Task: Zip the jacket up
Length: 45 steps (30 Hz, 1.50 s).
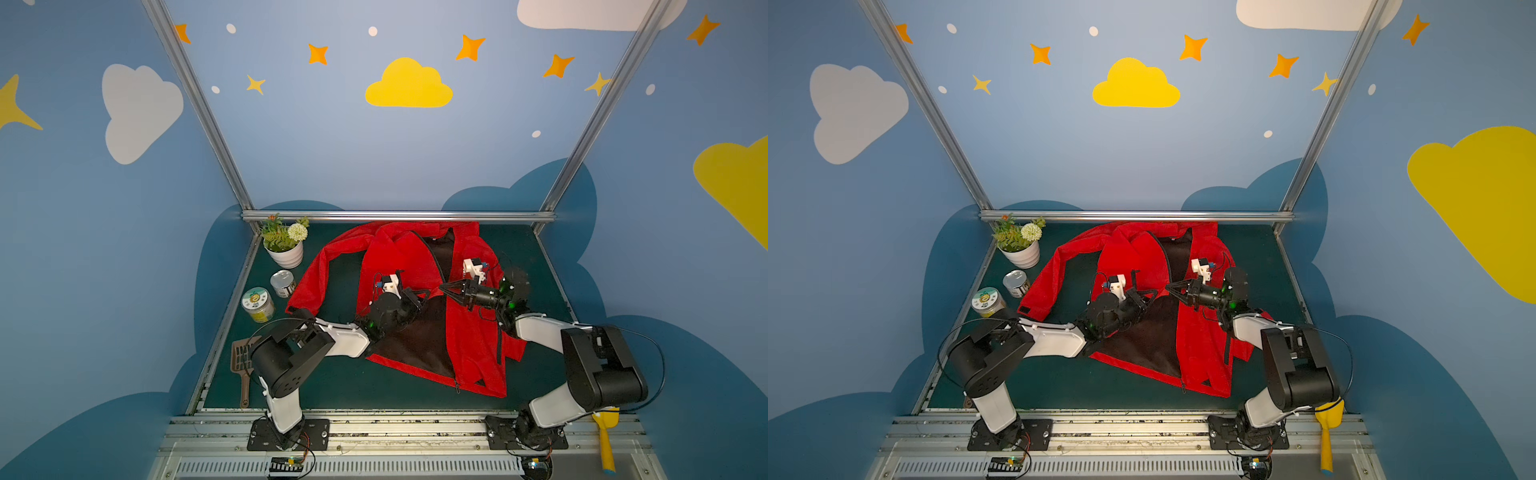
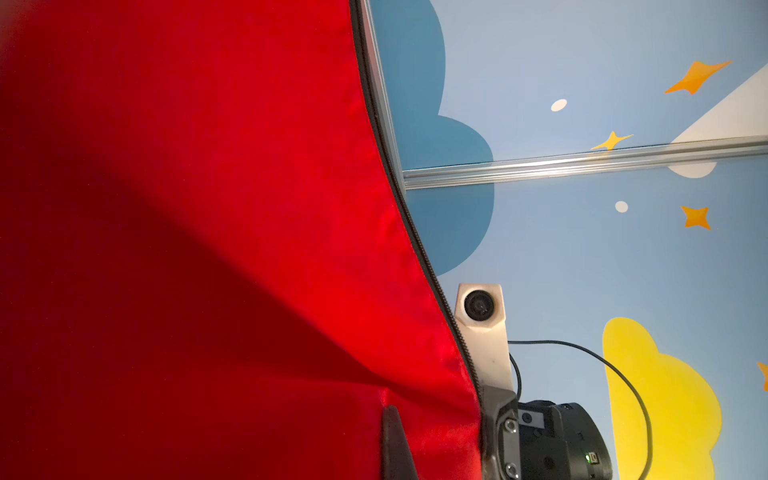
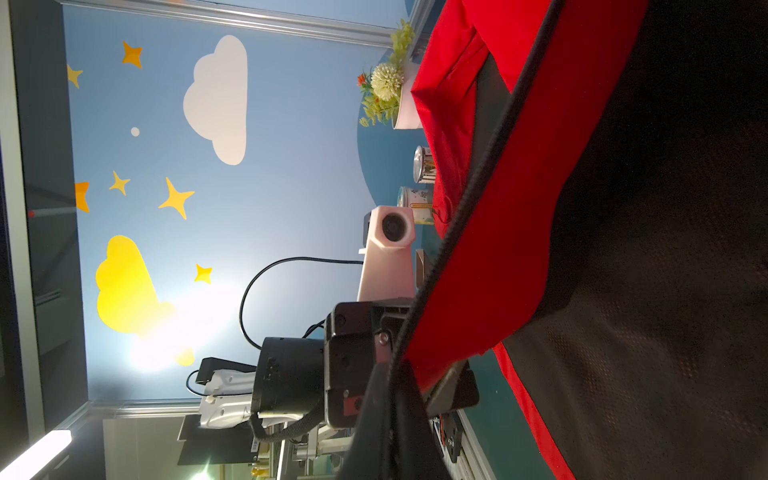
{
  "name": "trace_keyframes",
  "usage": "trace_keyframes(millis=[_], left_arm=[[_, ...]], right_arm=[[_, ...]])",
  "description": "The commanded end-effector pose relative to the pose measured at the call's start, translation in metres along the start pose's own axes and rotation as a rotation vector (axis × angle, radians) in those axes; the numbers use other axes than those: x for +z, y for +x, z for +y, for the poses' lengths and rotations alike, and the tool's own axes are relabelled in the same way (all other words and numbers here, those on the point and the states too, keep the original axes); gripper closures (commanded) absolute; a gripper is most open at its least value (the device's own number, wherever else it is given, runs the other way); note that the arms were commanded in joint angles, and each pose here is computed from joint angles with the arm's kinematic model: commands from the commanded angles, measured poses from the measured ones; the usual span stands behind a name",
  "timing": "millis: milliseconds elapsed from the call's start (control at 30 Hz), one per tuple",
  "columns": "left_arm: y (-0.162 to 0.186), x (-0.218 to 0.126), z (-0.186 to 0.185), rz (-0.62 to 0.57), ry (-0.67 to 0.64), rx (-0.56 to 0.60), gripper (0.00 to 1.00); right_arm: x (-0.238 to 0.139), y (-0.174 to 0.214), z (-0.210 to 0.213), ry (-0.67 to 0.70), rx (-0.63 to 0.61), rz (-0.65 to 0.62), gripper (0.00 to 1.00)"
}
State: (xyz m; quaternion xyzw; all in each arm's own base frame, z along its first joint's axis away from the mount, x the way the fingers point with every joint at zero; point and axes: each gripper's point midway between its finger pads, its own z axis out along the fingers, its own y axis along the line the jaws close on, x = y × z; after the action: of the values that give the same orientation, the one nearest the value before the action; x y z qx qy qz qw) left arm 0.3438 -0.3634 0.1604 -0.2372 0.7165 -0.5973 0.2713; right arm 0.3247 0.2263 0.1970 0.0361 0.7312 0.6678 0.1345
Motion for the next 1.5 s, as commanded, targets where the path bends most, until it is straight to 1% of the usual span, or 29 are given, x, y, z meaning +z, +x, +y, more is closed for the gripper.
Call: trace_keyframes(millis=[0,133,400,567,767,833,933,1233,1467], left_arm=[[0.0,-0.001,-0.021,0.014,0.052,0.022,0.97],[-0.001,-0.002,-0.028,0.016,0.071,0.022,0.97],[-0.005,-0.005,-0.036,0.01,0.086,0.017,0.97],[0.0,-0.002,-0.041,0.034,0.107,0.017,0.97],[-0.004,-0.003,-0.042,0.02,0.104,0.02,0.96],[-0.003,-0.002,-0.043,0.021,0.106,0.018,0.93],[-0.004,-0.001,-0.042,0.018,0.111,0.008,0.85],[-0.009,-0.004,-0.044,-0.014,0.118,0.004,0.82],[-0.009,-0.004,-0.043,-0.017,0.126,-0.006,0.69]], right_arm=[[0.01,-0.013,0.019,-0.05,-0.068,0.008,1.0],[0.019,-0.013,0.006,-0.04,-0.043,0.018,1.0],[0.023,-0.008,-0.019,0.001,-0.001,0.019,1.0],[0.028,-0.005,-0.025,0.014,0.012,0.036,1.0],[0.029,0.001,-0.032,0.035,0.019,0.038,1.0],[0.03,0.004,-0.033,0.038,0.021,0.043,1.0],[0.03,0.007,-0.034,0.042,0.023,0.045,1.0],[0.029,0.006,-0.031,0.037,0.014,0.029,1.0],[0.029,0.007,-0.034,0.045,0.021,0.033,1.0]])
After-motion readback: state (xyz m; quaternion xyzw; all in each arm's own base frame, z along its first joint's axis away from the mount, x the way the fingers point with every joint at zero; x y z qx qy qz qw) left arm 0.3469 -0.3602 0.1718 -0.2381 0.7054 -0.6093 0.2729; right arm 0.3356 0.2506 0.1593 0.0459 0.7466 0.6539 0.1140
